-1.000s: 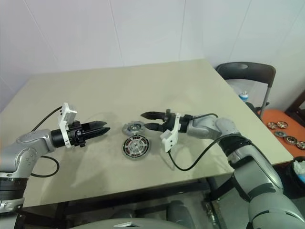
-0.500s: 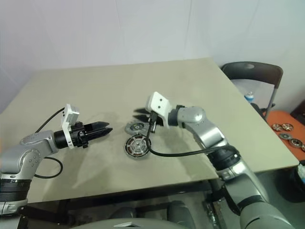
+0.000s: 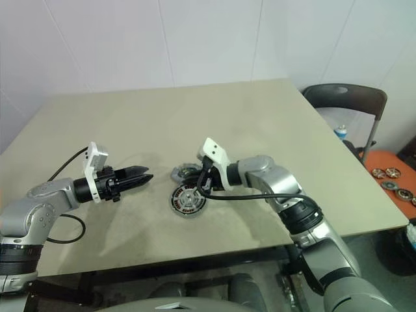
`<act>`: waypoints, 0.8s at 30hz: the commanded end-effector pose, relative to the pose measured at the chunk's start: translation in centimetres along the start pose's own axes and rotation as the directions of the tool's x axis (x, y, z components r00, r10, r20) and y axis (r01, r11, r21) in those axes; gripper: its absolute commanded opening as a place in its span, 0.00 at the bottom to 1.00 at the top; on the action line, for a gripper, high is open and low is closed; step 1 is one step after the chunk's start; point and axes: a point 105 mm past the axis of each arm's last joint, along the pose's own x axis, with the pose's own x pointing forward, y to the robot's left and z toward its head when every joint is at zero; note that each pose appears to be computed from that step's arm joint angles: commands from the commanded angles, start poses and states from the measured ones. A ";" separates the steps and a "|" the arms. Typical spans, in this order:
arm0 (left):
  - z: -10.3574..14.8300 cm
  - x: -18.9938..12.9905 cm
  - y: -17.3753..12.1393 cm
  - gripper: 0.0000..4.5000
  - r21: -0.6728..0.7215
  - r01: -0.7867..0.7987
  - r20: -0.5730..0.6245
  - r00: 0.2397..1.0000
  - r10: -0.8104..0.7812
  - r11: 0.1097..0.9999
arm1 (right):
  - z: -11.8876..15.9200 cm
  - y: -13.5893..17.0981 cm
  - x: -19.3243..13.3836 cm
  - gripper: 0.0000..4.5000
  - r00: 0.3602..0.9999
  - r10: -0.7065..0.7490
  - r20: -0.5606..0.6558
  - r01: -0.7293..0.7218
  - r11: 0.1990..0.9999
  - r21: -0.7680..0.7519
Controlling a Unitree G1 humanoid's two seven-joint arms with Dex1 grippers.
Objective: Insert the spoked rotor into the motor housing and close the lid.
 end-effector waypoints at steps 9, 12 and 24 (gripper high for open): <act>1.2 -0.3 0.1 0.46 0.047 -0.011 0.034 0.999 0.010 0.999 | -5.2 -0.1 0.5 0.11 0.984 0.025 -0.177 -0.021 0.999 0.025; 1.2 -0.3 0.1 0.46 0.050 -0.012 0.034 0.999 0.010 0.999 | -4.8 -0.1 0.4 0.11 0.986 0.022 -0.163 -0.021 1.000 0.009; 0.9 0.0 -0.1 0.46 0.048 -0.007 0.030 1.000 0.005 0.999 | 0.6 0.7 -0.8 0.11 0.990 0.138 0.034 -0.142 0.978 0.155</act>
